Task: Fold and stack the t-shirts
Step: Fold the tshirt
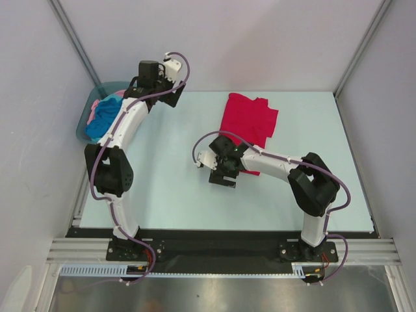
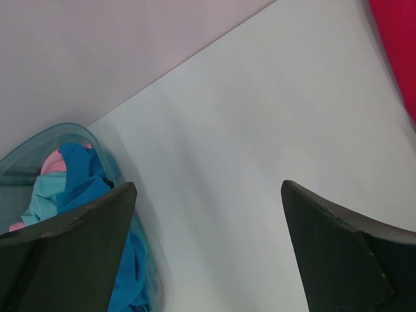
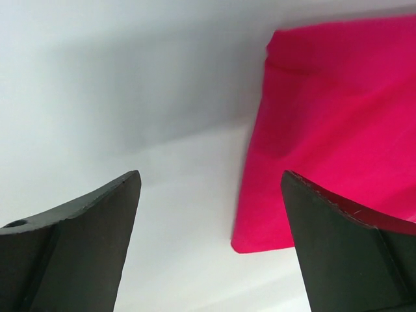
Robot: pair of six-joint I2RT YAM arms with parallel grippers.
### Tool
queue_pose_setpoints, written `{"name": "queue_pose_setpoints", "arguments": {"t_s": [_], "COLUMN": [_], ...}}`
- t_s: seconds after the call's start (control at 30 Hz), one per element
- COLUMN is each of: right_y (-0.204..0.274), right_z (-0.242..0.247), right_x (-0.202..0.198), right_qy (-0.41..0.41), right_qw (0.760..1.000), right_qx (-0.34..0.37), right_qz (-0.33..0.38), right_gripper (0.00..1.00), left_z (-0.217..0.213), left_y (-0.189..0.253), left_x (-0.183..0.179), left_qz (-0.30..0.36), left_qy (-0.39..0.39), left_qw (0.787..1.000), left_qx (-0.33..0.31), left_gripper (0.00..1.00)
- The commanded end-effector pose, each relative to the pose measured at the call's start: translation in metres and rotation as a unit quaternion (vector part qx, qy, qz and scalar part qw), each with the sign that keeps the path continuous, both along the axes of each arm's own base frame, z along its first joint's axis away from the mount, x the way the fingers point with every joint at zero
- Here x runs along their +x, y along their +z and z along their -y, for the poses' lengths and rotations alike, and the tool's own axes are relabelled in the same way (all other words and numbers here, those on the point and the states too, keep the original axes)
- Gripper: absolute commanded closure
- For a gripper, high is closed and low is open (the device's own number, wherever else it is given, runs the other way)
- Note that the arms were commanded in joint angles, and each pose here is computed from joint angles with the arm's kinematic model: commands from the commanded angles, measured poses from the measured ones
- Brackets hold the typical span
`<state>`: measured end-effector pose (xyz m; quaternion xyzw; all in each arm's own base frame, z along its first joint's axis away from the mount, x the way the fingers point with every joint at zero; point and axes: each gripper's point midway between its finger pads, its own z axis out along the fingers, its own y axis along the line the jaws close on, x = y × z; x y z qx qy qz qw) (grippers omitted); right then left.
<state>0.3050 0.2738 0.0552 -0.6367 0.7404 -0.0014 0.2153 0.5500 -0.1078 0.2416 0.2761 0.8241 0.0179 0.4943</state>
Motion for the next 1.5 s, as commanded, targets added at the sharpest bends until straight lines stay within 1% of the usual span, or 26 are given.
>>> {"name": "queue_pose_setpoints", "arguments": {"t_s": [0.0,0.17,0.23,0.4,0.53,0.6,0.7,0.8,0.83,0.9,0.93,1.07,1.1,1.17,1.2,1.23,1.27,1.3,1.37,1.4,1.47], "right_y": [-0.001,-0.007,-0.014,-0.030,-0.048,-0.050,-0.055,-0.056,-0.057,-0.058,-0.056,-0.036,-0.036,-0.017,-0.013,-0.007,0.005,0.010,0.025,0.030,0.041], "right_z": [0.017,0.037,0.045,0.059,0.067,0.071,0.074,0.071,0.070,0.071,0.069,0.063,0.063,0.055,0.057,0.057,0.051,0.055,0.055,0.060,0.062], "right_x": [0.005,0.007,0.005,0.014,0.028,0.041,0.052,0.054,0.053,0.051,0.053,0.053,0.044,0.043,0.024,0.020,0.020,0.004,0.003,-0.012,-0.016], "right_qy": [-0.026,-0.042,-0.040,-0.052,-0.054,-0.067,-0.076,-0.072,-0.069,-0.064,-0.061,-0.040,-0.018,0.006,0.036,0.044,0.057,0.071,0.092,0.108,0.126], "right_qw": [0.999,0.997,0.997,0.995,0.994,0.992,0.991,0.992,0.993,0.993,0.993,0.995,0.996,0.997,0.996,0.996,0.996,0.992,0.990,0.986,0.983], "right_qx": [-0.014,-0.034,-0.047,-0.057,-0.074,-0.073,-0.076,-0.078,-0.079,-0.084,-0.083,-0.077,-0.082,-0.071,-0.074,-0.070,-0.057,-0.056,-0.051,-0.051,-0.045], "right_qz": [0.022,0.052,0.053,0.061,0.066,0.076,0.075,0.067,0.063,0.055,0.056,0.055,0.031,0.021,-0.027,-0.041,-0.048,-0.085,-0.088,-0.119,-0.127], "right_gripper": [0.05,0.05,0.05,0.06,0.19,0.21,0.27,0.47,0.64,0.83,1.00,1.00,1.00,1.00,1.00,1.00,1.00,1.00,1.00,1.00,1.00], "left_z": [-0.003,0.001,0.002,0.003,0.004,0.004,0.004,0.002,0.002,0.001,0.001,-0.001,-0.001,-0.001,-0.001,-0.002,-0.001,-0.002,-0.002,-0.001,-0.002], "left_y": [0.050,0.048,0.050,0.053,0.058,0.058,0.065,0.068,0.068,0.069,0.070,0.072,0.076,0.074,0.074,0.080,0.075,0.078,0.085,0.088,0.091], "left_x": [-0.002,-0.003,-0.003,-0.003,-0.002,0.000,0.004,0.007,0.008,0.010,0.012,0.019,0.020,0.025,0.027,0.030,0.033,0.035,0.040,0.043,0.046], "left_qz": [0.067,0.062,0.063,0.063,0.069,0.069,0.077,0.083,0.083,0.085,0.087,0.094,0.099,0.100,0.101,0.109,0.107,0.110,0.121,0.125,0.131], "left_qy": [-0.001,-0.004,-0.004,0.002,0.003,0.005,0.008,0.012,0.011,0.012,0.012,0.013,0.013,0.011,0.011,0.013,0.011,0.013,0.013,0.013,0.013], "left_qw": [0.998,0.998,0.998,0.998,0.997,0.997,0.996,0.996,0.996,0.996,0.996,0.995,0.995,0.995,0.995,0.994,0.994,0.994,0.993,0.992,0.991], "left_qx": [0.000,-0.014,-0.019,-0.028,-0.032,-0.032,-0.032,-0.028,-0.027,-0.024,-0.023,-0.012,-0.012,-0.005,-0.003,-0.004,0.000,0.002,0.003,0.004,0.005], "left_gripper": [0.00,0.00,0.00,0.00,0.00,0.00,0.00,0.00,0.00,0.00,0.00,0.00,0.00,0.00,0.00,0.00,0.00,0.00,0.00,0.00,0.00]}}
